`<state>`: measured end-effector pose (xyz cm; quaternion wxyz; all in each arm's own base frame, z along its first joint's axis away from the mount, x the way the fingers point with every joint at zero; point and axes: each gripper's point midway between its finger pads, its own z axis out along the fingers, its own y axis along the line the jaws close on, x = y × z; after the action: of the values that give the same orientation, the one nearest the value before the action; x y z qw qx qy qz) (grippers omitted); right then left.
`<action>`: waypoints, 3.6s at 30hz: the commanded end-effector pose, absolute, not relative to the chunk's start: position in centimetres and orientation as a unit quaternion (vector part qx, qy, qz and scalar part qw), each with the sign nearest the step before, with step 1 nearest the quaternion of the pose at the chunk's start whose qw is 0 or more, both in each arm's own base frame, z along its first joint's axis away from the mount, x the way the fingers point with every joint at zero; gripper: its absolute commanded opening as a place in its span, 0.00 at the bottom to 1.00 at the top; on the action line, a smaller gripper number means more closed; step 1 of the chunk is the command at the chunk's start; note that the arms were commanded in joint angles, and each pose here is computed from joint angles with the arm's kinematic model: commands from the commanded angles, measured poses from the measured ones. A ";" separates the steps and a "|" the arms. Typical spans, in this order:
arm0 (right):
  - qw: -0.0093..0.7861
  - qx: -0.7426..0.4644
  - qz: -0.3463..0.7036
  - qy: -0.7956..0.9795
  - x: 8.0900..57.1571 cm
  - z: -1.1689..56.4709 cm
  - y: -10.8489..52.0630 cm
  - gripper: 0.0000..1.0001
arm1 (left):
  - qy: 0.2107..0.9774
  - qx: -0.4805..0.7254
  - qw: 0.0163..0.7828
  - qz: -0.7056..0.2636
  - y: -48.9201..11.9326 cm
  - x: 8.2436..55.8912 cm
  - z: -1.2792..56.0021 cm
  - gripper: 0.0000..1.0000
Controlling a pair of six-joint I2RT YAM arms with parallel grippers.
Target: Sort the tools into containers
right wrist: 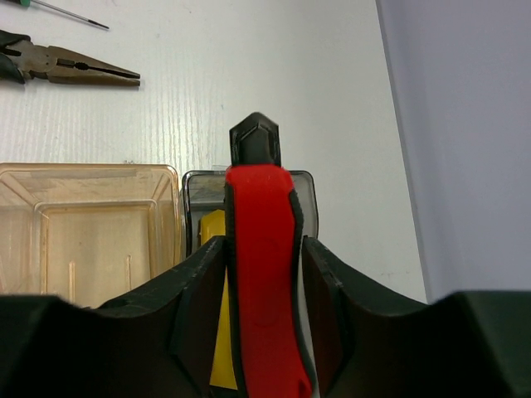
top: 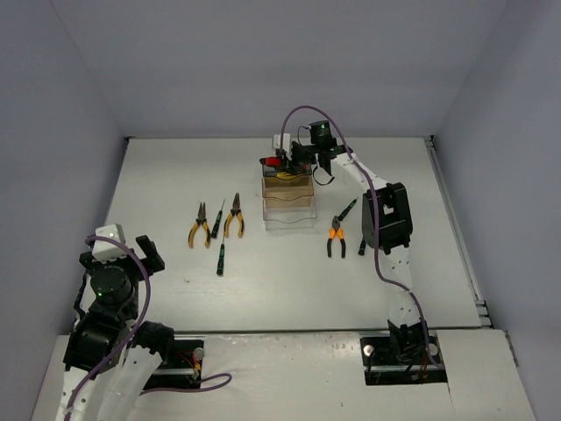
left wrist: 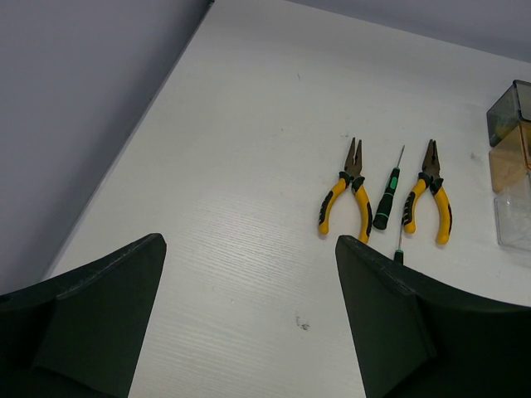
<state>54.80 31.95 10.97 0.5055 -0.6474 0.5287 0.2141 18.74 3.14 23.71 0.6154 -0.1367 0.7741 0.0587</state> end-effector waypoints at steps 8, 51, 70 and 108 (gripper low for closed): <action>0.550 -0.644 0.195 0.495 55.7 15.7 32.4 0.51 | 0.757 -0.139 0.635 0.061 3.2 19.5 25.4 0.81; 0.543 0.189 0.126 0.808 35.6 21.8 4.9 1.00 | 0.772 -0.155 0.615 0.038 1.7 22.8 30.5 0.81; 0.342 0.249 0.013 0.906 32.0 4.1 2.8 0.42 | 0.806 -0.143 0.569 0.084 2.3 23.9 26.3 0.81; 0.510 -0.234 0.069 0.825 45.1 21.7 17.2 0.05 | 0.810 -0.137 0.566 0.076 2.1 23.6 25.7 0.80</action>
<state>42.68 13.03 18.72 0.4811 -0.0632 0.8736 0.0370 22.97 1.96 24.65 0.5476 -0.1331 0.8224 0.0776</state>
